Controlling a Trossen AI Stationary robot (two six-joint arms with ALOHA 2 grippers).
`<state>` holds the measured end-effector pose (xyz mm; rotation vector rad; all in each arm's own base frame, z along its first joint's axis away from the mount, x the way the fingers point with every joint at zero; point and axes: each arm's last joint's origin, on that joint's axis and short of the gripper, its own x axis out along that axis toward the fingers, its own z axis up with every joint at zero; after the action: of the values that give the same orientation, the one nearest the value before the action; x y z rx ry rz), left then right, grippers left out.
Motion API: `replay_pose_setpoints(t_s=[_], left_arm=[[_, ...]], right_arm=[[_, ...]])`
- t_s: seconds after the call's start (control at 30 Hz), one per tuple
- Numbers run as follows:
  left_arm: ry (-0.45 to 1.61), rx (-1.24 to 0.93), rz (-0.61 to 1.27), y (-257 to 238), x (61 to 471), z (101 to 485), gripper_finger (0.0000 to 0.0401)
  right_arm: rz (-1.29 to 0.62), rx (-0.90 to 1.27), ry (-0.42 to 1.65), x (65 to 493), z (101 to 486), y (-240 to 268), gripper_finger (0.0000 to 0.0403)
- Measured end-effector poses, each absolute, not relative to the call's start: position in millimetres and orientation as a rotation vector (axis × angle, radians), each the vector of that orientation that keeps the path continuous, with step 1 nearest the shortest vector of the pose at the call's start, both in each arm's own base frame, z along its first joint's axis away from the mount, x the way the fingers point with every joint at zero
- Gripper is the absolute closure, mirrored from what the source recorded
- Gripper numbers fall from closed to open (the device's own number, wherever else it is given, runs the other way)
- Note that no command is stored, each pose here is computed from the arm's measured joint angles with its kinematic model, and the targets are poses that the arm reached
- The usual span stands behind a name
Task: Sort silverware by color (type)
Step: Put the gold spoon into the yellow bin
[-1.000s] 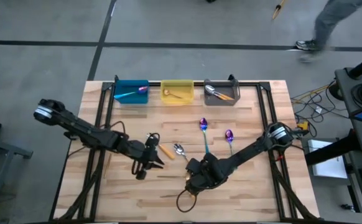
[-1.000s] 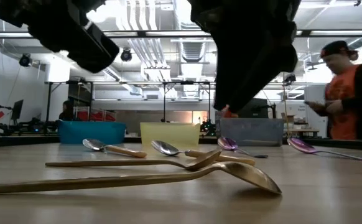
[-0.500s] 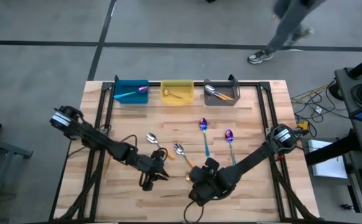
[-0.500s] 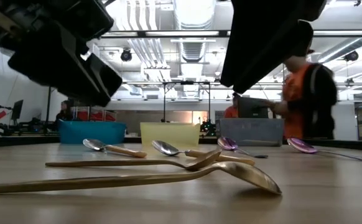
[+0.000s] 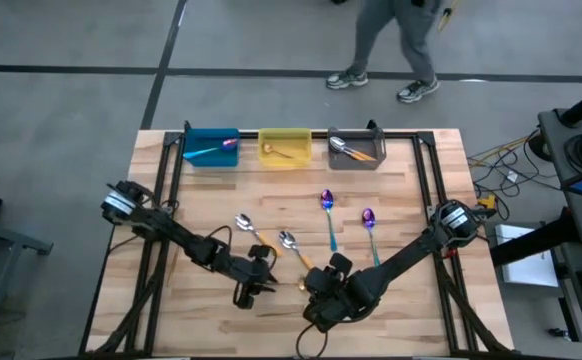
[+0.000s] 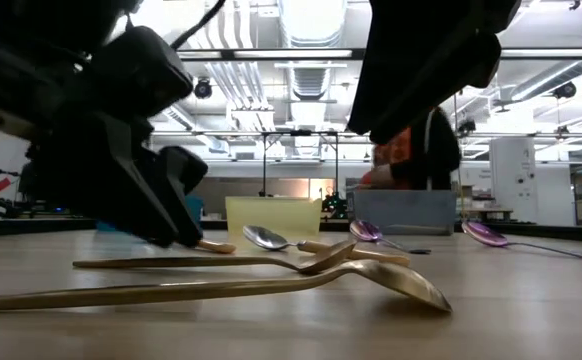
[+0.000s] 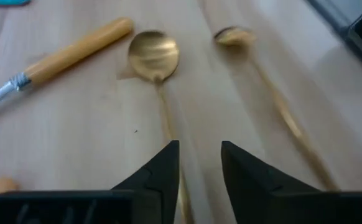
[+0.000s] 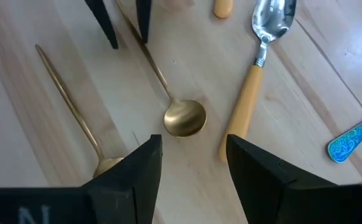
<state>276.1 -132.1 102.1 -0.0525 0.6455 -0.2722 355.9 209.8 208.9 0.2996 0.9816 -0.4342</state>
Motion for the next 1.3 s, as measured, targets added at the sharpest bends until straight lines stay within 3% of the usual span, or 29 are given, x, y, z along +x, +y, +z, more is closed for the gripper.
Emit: replay_pose_setpoints(t_s=[0.27, 0.77, 0.93, 1.1, 1.3], left_arm=[[0.668, -0.024, -0.251, -134.6, 282.5, 90.7, 0.0274], [0.653, 0.056, -0.199, -135.6, 288.4, 78.2, 0.0304], [0.647, 0.036, -0.179, -135.6, 290.0, 70.0, 0.0329], [0.651, 0.028, -0.164, -134.8, 289.9, 67.8, 0.0388], [0.639, 0.03, -0.158, -134.4, 289.8, 71.1, 0.0396]], right_arm=[[-0.434, 0.3, 0.979, 356.1, 209.1, 209.7, 0.0233], [-0.459, 0.28, 0.947, 356.7, 209.8, 208.6, 0.0233], [-0.46, 0.278, 0.949, 357.4, 207.5, 209.0, 0.0233], [-0.461, 0.276, 0.95, 357.5, 206.8, 209.1, 0.0233], [-0.458, 0.272, 0.949, 357.7, 206.9, 209.2, 0.0233]])
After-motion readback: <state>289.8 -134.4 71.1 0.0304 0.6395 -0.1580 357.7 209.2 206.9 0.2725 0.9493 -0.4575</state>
